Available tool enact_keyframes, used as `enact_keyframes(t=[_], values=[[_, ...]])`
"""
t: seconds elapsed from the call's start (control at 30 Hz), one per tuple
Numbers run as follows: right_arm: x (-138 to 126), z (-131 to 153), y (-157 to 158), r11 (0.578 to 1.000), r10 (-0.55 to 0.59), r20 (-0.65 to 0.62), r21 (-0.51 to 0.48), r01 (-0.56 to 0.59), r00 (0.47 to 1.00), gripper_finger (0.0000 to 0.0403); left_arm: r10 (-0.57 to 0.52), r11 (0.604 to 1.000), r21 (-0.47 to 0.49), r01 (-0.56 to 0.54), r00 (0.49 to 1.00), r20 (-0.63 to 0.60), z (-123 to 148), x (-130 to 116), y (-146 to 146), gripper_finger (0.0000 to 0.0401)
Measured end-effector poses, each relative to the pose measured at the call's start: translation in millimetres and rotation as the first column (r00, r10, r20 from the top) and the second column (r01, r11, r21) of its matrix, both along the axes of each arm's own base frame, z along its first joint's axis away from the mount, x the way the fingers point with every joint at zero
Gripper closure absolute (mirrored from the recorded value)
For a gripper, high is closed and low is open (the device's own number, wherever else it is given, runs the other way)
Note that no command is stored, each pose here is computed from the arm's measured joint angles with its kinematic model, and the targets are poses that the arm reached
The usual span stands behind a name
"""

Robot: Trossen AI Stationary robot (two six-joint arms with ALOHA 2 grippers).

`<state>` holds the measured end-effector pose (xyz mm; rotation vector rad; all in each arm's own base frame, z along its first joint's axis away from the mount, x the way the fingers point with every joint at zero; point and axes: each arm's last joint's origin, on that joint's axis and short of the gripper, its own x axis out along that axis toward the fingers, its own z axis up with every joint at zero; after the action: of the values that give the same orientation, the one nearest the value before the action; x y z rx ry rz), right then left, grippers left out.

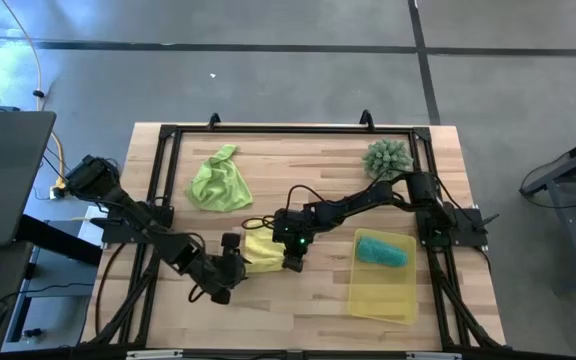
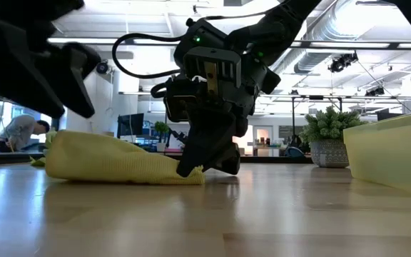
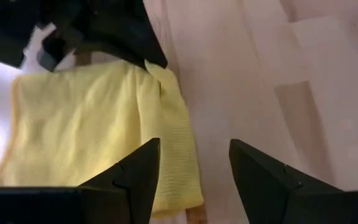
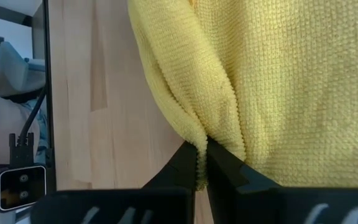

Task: Roll microfiber towels into tight, uniform cylinder then place into a basket
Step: Roll the yellow microfiber cloth

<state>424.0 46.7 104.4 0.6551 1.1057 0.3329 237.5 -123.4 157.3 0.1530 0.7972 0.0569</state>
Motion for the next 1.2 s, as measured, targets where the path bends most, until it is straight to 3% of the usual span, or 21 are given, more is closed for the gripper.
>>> enact_keyframes(t=[0.33, 0.83, 1.0, 1.2], values=[[0, 0, 0, 1.000, 0.005, 0.007, -0.003, -0.005, 1.000, 0.0396, 0.030, 1.000, 0.008, -0.030, 0.999, -0.025, -8, 2, 0, 0.0217], [1, 0, 0, 1.000, 0.005, 0.011, -0.002, -0.005, 1.000, 0.0393, 0.043, 0.999, -0.009, -0.045, 0.984, -0.174, -46, 13, 7, 0.0217], [-1, 6, 0, 0.998, 0.067, 0.051, -0.025, -0.066, 0.996, 0.0352, 0.082, 0.994, -0.057, -0.094, 0.980, -0.183, -52, 16, 9, 0.0217], [-12, 36, 3, 0.982, 0.183, 0.104, -0.068, -0.176, 0.978, 0.0292, 0.152, 0.964, -0.186, -0.188, 0.969, -0.196, -52, 18, 9, 0.0217]])
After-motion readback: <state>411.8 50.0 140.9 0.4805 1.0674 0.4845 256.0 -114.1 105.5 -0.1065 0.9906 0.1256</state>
